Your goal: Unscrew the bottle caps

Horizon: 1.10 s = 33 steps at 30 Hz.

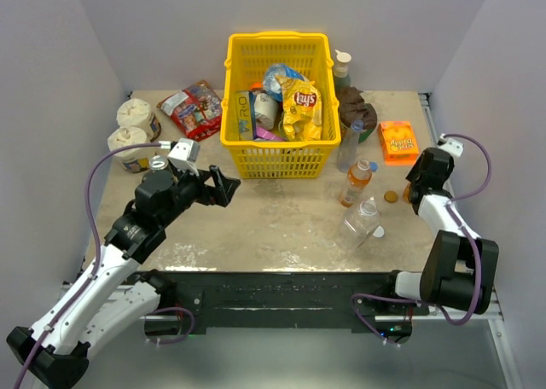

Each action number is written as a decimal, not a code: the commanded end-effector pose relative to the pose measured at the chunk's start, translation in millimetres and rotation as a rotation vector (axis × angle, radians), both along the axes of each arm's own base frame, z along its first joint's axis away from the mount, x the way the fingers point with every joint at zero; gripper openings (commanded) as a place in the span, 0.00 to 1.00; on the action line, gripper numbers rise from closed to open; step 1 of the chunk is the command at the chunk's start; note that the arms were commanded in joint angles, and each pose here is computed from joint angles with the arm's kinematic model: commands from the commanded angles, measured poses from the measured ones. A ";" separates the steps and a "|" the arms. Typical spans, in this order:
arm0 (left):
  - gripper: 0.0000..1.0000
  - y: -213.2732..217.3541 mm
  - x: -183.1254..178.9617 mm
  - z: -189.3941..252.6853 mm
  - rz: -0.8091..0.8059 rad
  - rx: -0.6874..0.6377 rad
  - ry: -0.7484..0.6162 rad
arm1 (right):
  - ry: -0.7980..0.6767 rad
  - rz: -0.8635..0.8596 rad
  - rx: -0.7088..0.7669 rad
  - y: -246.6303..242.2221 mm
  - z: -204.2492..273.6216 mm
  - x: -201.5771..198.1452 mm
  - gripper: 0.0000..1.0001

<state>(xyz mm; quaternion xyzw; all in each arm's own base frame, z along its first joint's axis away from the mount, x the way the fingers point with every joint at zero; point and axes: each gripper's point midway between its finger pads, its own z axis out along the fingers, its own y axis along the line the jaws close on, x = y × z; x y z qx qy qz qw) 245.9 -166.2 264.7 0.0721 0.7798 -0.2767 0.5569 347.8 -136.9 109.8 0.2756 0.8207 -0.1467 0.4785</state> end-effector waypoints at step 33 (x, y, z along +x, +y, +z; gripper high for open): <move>1.00 72.0 21.3 29.0 0.426 0.023 0.010 | -0.261 0.153 -0.005 26.3 186.5 5.7 0.99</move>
